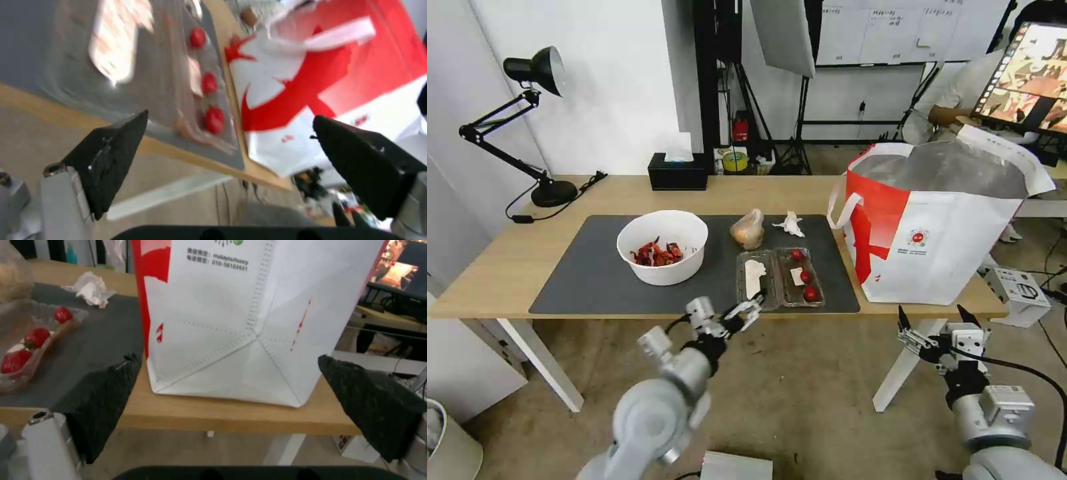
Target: Pick up the trash from the table and place it into the takeout bag.
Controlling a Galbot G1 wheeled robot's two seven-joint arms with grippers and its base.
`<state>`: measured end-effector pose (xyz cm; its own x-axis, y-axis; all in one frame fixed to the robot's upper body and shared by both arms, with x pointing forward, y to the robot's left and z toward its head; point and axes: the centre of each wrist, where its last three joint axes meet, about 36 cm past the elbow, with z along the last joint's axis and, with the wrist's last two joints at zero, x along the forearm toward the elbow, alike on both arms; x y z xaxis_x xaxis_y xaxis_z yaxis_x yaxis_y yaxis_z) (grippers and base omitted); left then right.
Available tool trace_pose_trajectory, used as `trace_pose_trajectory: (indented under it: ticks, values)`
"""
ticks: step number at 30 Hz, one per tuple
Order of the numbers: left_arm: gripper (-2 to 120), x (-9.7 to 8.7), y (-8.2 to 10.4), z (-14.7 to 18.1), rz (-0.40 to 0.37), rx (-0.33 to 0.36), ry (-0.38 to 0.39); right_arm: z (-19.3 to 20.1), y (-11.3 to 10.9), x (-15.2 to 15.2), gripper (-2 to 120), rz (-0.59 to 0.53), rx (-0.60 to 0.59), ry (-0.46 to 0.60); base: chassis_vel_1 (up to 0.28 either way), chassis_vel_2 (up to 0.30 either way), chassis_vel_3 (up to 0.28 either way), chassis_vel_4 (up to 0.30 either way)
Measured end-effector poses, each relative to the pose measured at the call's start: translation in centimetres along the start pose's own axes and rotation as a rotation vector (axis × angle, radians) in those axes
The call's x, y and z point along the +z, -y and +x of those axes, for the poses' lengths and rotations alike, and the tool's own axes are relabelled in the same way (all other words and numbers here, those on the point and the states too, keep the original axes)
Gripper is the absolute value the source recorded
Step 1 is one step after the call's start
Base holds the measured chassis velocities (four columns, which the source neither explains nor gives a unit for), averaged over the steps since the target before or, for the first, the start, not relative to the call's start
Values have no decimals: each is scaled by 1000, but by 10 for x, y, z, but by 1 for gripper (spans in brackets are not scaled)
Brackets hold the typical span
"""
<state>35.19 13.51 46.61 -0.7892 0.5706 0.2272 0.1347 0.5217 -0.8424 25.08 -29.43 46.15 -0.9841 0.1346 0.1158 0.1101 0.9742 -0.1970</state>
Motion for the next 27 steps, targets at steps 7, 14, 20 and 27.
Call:
trace_pose_trajectory:
  ticks: [7, 14, 20, 27]
  values:
    - [100, 6, 7, -4, 41, 26, -53, -1, 2, 6, 100, -2, 17, -16, 0, 0, 0, 0]
    - [100, 19, 6, -23, 68, 26, -80, -2, 2, 9, 100, -7, 35, -21, 0, 0, 0, 0]
    - [100, 21, -1, -29, 67, 14, -75, -3, 3, 13, 100, -5, 47, -29, 0, 0, 0, 0]
    - [100, 24, -9, -32, 79, 6, -57, -7, 1, 17, 100, -7, 45, -33, 0, 0, 0, 0]
